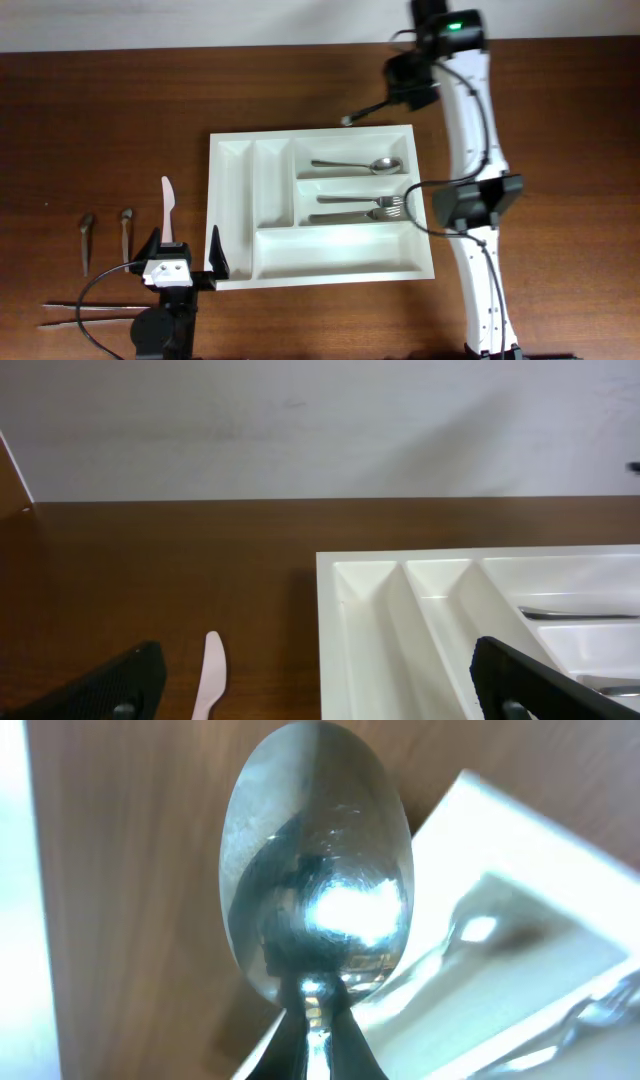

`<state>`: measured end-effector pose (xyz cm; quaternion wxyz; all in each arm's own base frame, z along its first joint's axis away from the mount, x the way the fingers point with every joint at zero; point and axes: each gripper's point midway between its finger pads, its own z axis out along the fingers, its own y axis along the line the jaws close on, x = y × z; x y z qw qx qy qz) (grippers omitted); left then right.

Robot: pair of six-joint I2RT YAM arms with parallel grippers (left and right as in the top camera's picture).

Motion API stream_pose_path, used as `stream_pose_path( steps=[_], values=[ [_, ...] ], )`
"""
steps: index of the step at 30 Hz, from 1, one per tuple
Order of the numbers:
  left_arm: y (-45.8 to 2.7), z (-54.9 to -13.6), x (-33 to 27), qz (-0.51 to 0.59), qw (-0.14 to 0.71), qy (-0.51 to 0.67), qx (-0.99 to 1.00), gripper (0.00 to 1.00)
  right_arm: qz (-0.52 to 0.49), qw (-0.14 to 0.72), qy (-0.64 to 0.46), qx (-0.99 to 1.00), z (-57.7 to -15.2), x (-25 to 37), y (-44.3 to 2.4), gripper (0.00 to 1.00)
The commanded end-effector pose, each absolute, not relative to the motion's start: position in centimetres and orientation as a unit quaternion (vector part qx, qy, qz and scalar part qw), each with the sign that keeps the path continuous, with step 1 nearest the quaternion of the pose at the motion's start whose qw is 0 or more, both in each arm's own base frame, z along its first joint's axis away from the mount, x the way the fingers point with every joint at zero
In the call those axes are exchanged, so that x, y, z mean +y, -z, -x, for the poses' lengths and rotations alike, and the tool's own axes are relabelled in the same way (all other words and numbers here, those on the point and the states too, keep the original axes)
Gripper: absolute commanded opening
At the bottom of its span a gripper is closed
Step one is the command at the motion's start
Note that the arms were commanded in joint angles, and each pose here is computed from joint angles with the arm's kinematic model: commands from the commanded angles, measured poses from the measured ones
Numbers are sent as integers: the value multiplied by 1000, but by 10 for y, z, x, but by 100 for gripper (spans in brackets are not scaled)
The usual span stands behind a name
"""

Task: Pack container
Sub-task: 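Lift the spoon and carry it toward the tray, then lower the spoon into the upper-right compartment and open the right gripper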

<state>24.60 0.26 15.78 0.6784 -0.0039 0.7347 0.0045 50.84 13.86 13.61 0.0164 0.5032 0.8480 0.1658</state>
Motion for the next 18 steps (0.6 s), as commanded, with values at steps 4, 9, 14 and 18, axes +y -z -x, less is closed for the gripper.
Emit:
stream_pose_path(
  steps=[4,9,14,18],
  values=[
    [-156,-246,2,-3,679,-8,735,99,-512,12,-179,840,-490,184,-159,4],
    [-156,-246,2,-3,679,-8,735,99,-525,-10,-157,836,-479,198,-145,4],
    [-156,-246,2,-3,679,-8,735,99,-557,-44,-123,820,-470,195,-122,4],
    [-156,-246,2,-3,679,-8,735,99,-582,-60,-99,805,-465,192,-108,4]
  ],
)
